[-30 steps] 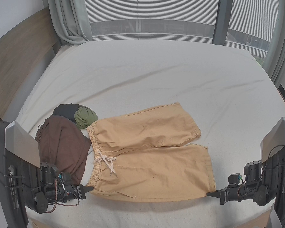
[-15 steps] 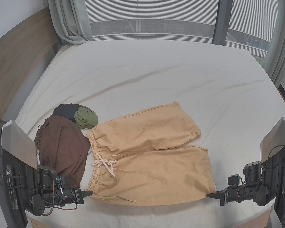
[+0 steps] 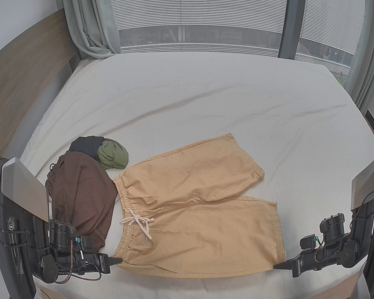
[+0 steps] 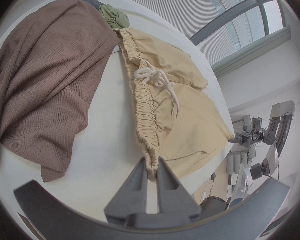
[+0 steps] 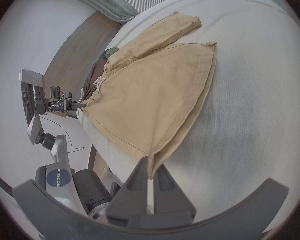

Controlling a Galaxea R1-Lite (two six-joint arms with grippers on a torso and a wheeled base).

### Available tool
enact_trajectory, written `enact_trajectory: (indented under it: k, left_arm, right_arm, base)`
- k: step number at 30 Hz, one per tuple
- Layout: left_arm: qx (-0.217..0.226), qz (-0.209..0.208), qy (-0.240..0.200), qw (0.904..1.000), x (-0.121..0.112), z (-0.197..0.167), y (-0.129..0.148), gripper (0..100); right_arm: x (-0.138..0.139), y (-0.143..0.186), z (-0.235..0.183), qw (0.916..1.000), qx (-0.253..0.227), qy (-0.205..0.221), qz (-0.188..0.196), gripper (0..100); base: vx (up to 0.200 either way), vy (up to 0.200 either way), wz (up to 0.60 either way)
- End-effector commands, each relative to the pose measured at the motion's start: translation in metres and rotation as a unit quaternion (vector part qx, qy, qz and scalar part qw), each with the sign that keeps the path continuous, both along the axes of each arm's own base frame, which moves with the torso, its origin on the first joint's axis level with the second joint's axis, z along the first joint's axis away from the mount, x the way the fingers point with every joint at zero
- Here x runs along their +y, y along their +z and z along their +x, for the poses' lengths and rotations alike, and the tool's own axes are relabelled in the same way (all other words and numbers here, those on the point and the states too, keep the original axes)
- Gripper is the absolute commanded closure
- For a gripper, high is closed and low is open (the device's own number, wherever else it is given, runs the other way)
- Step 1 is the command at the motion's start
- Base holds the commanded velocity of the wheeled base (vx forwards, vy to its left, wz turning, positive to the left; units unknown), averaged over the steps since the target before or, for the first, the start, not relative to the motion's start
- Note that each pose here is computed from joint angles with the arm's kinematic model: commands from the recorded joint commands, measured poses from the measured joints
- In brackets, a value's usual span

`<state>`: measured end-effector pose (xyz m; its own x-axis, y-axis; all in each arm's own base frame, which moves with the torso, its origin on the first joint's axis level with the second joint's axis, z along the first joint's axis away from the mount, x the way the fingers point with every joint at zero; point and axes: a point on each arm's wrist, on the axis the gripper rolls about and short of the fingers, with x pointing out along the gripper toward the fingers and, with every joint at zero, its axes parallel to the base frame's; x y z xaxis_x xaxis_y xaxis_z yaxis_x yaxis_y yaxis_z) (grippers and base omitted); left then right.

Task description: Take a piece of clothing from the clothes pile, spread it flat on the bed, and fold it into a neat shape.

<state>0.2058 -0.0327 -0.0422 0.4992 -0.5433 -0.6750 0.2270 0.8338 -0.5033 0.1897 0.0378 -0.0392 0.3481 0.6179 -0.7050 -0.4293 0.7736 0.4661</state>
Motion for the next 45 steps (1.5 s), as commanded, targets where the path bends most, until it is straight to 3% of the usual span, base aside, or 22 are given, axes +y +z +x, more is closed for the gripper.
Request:
enact_trajectory:
  k: [1,5,9,13,19,29,38,45]
  left_arm:
    - [0.010,0.001,-0.001,0.9999,0.001,-0.004,0.000,100]
    - [0.003,0.001,-0.006,1.0000,0.003,-0.004,0.000,100]
    - [-0.032,-0.034,-0.034,0.9983,-0.001,0.001,0.006,100]
    - [-0.038,-0.049,-0.041,0.9972,-0.004,0.003,0.007,100]
    - [-0.060,-0.058,-0.032,0.9960,-0.003,0.016,0.009,100]
    - [-0.082,-0.081,-0.011,0.9932,-0.003,0.037,0.012,100]
    - [-0.093,-0.123,0.023,0.9877,-0.006,0.045,0.033,100]
    - [-0.098,-0.128,0.037,0.9863,-0.006,0.049,0.036,100]
  right_arm:
    - [-0.001,0.009,-0.004,0.9999,-0.011,0.002,0.000,100]
    - [-0.001,0.009,-0.002,0.9998,-0.017,0.000,0.002,100]
    - [0.000,0.012,0.002,0.9991,-0.042,-0.004,0.009,100]
    - [0.000,0.018,0.008,0.9972,-0.069,-0.013,0.024,100]
    - [0.002,0.027,0.019,0.9907,-0.121,-0.035,0.051,100]
    - [0.005,0.025,0.033,0.9882,-0.133,-0.045,0.061,100]
    - [0.013,0.030,0.048,0.9841,-0.142,-0.057,0.091,100]
    - [0.016,0.039,0.067,0.9760,-0.178,-0.075,0.100,100]
  base:
    - [0.000,0.000,0.00]
    - [0.000,0.000,0.00]
    - [0.000,0.000,0.00]
    - [0.000,0.000,0.00]
    - [0.000,0.000,0.00]
    - [0.000,0.000,0.00]
    - [0.000,0.000,0.00]
    - [0.000,0.000,0.00]
